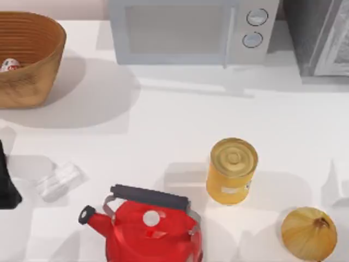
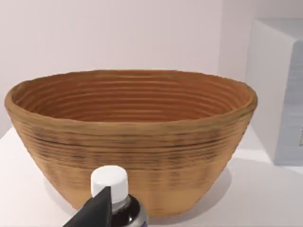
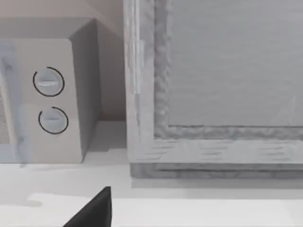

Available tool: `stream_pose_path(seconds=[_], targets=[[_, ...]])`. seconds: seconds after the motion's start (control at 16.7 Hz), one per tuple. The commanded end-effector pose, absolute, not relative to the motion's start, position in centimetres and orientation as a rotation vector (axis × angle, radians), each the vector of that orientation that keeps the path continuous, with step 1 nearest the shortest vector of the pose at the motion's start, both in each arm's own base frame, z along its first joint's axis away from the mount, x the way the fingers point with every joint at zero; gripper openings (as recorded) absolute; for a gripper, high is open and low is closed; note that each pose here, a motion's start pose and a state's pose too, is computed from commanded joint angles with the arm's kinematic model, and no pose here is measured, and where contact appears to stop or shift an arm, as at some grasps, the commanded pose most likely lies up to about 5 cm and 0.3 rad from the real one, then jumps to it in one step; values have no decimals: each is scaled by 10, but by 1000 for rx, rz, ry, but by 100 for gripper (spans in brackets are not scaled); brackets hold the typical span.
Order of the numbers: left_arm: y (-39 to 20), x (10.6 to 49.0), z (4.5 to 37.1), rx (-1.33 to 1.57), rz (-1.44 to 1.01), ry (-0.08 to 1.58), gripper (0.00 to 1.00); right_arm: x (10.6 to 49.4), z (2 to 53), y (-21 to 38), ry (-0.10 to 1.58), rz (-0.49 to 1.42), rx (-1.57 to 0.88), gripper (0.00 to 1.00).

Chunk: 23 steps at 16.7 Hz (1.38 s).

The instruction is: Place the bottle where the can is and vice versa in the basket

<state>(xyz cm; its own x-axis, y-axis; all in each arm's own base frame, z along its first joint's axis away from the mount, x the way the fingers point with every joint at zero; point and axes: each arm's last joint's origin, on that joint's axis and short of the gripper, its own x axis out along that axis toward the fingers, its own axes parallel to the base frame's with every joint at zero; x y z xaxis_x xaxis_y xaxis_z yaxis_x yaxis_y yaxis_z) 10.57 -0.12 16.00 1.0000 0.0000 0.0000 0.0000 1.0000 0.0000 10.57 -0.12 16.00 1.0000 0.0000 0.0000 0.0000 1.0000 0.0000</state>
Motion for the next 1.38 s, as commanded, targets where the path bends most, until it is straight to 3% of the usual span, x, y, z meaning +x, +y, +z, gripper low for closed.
stream_pose_path(seconds=[0.36, 0.78, 1.14, 1.38], targets=[[0, 107, 178, -1, 7, 42, 100, 106, 160, -1, 0, 0, 0, 100], [3, 136, 271, -2, 10, 240, 100, 106, 160, -1, 0, 0, 0, 100], [10, 220, 366, 5, 8, 445, 100, 106, 160, -1, 0, 0, 0, 100], [20, 303, 397, 12, 6, 605, 100, 106, 160, -1, 0, 0, 0, 100]])
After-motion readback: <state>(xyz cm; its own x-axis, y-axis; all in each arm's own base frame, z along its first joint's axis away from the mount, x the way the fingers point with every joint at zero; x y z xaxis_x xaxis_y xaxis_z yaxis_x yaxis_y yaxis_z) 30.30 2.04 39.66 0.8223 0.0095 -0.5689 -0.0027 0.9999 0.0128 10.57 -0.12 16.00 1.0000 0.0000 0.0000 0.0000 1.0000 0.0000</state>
